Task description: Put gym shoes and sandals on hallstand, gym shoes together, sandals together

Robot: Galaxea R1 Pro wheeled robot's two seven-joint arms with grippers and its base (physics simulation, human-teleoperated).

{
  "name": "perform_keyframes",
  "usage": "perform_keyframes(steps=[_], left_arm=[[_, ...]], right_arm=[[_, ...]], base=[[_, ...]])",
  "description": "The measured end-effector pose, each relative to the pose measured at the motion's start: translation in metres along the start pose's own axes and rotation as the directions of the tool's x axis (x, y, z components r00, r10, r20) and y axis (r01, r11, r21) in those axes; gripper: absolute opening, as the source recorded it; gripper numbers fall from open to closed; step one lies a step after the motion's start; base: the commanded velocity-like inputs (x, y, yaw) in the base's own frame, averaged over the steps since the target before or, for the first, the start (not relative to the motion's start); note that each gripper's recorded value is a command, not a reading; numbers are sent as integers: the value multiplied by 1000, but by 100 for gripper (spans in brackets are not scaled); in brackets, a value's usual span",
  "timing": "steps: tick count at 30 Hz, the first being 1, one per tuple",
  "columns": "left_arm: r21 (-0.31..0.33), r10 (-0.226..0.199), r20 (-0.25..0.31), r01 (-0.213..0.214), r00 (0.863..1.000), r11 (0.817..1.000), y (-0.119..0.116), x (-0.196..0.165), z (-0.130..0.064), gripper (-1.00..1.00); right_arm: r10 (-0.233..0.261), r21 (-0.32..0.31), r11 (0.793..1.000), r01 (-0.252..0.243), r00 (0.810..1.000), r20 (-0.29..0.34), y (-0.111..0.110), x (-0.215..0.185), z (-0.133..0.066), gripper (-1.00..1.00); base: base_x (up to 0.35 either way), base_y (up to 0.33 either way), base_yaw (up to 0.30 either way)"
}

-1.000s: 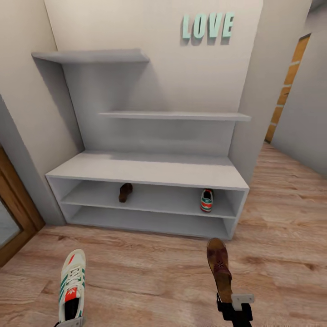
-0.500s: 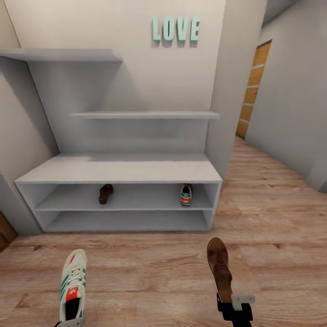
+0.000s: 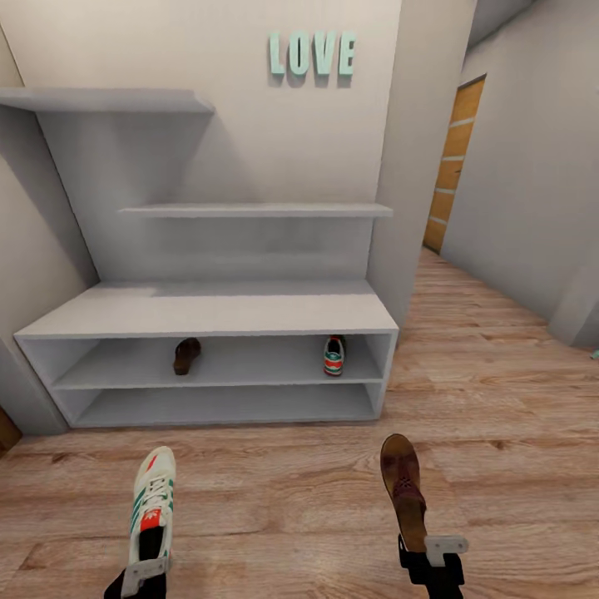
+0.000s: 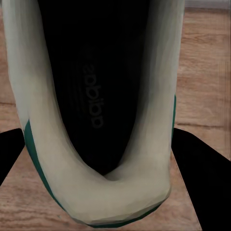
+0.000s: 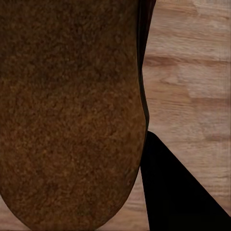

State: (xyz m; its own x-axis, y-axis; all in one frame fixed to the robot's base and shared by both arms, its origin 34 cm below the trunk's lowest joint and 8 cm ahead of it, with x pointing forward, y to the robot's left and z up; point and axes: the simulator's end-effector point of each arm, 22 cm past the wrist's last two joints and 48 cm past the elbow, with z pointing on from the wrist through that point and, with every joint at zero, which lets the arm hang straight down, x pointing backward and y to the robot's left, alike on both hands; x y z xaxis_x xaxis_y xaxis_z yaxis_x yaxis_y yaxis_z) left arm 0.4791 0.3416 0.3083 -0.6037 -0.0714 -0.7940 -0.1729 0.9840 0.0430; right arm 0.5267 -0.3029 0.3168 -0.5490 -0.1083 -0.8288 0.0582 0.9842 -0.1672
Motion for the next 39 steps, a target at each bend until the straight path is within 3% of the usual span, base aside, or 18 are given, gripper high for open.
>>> perform_keyframes(steps=[4, 9, 13, 15, 17, 25, 39], left_arm=[[31, 5, -94, -2, 996, 1000, -19, -20, 24, -100], [69, 31, -163, -20, 986, 997, -40, -51, 46, -100], [99, 63, -206, -43, 977, 994, -57, -77, 58, -100], [107, 69, -221, -46, 973, 993, -62, -92, 63, -100], [112, 71, -233, -45, 970, 993, -67, -111, 69, -100], [133, 61, -230, -30, 971, 991, -89, -163, 80, -100], [145, 62, -208, -32, 976, 989, -101, -191, 83, -100]], right_arm=[[-5, 11, 1000, 5, 1000, 0, -8, 0, 1, -100], [-13, 29, 999, 13, 1000, -1, -24, 1, 2, -100], [-26, 75, 997, 26, 1000, -3, -59, 3, 3, -100], [-8, 114, 993, 9, 1000, -5, -80, 4, 3, -100], [43, 174, 984, -41, 999, -6, -105, 6, 1, -100], [95, 236, 967, -91, 995, -4, -133, 10, -2, -100], [97, 231, 968, -93, 995, -6, -129, 11, -2, -100]], base=[[0, 0, 0], [0, 0, 0], [0, 0, 0], [0, 0, 0], [0, 0, 0], [0, 0, 0], [0, 0, -15]])
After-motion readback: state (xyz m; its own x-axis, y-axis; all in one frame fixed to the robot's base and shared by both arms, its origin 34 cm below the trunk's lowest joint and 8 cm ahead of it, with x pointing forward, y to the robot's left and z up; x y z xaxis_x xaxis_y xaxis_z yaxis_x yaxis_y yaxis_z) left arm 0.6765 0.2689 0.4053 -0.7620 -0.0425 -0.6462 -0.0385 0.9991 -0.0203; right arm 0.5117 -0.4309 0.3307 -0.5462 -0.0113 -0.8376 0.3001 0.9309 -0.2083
